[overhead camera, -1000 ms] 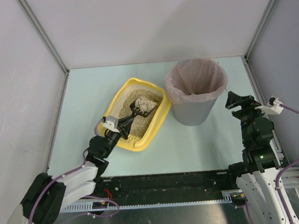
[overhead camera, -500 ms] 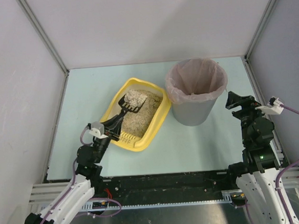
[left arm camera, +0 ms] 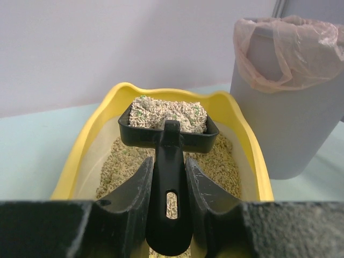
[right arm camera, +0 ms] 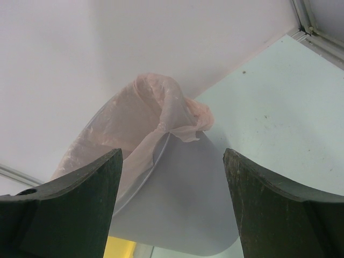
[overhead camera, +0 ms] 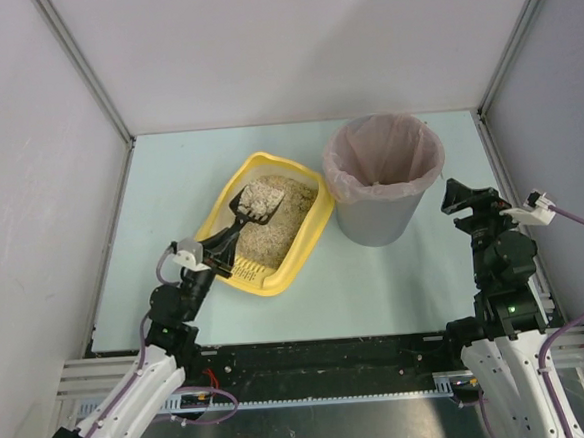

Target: Clean the litter box

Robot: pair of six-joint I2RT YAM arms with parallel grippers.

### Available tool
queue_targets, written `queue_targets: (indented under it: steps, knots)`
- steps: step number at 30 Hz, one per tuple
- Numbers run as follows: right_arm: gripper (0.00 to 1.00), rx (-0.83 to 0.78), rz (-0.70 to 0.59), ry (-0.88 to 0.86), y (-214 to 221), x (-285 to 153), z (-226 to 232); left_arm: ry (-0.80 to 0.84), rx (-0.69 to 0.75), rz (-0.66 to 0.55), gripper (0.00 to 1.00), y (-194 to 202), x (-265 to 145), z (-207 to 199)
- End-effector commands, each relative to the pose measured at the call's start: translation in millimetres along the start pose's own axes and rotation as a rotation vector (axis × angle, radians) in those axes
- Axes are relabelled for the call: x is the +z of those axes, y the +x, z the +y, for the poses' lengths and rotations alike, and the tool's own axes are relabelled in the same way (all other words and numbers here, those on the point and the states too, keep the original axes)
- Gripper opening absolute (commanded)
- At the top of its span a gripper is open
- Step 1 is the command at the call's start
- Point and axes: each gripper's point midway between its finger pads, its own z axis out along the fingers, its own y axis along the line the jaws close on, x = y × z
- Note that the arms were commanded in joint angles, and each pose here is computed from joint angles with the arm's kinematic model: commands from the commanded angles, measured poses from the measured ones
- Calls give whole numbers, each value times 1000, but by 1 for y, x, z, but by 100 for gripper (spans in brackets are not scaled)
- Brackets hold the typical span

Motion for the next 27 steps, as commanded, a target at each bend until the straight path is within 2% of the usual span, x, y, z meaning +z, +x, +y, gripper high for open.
queue_targets:
  steps: [1, 2, 5, 8, 12, 15, 17, 19, 22, 25, 27]
  knots:
    - [81, 12, -46, -17, -13, -3, 5, -44, -18, -90, 0, -15, -5, 8]
    - [81, 12, -47, -18, -13, -3, 6, 33, -15, -68, 0, -12, -4, -6]
    - [81, 10, -47, -13, -13, -2, 5, -52, -35, -54, 0, -6, -4, 9]
    - [81, 12, -46, -19, -13, -3, 5, 16, -49, -83, 0, -15, -4, -3]
    - [80, 11, -51, -15, -14, -4, 5, -63, -75, -135, 0, -20, -11, 10]
    - [81, 11, -60, -15, -16, -6, 4, 51, -86, -105, 0, -17, -10, -10]
    - [81, 10, -60, -10, -16, -6, 3, 4, -85, -64, 0, -7, -9, -2]
    - [81, 13, -58, -16, -16, -6, 5, -60, -96, -102, 0, -13, -11, 9]
    - [81, 15, -70, -16, -19, -8, 4, 45, -84, -78, 0, -12, -9, -9]
    - [81, 15, -71, -5, -19, -8, 2, -46, -88, -105, 0, -20, -8, 7]
    - [81, 13, -72, -9, -20, -8, 3, 17, -84, -117, 0, -27, -6, -4]
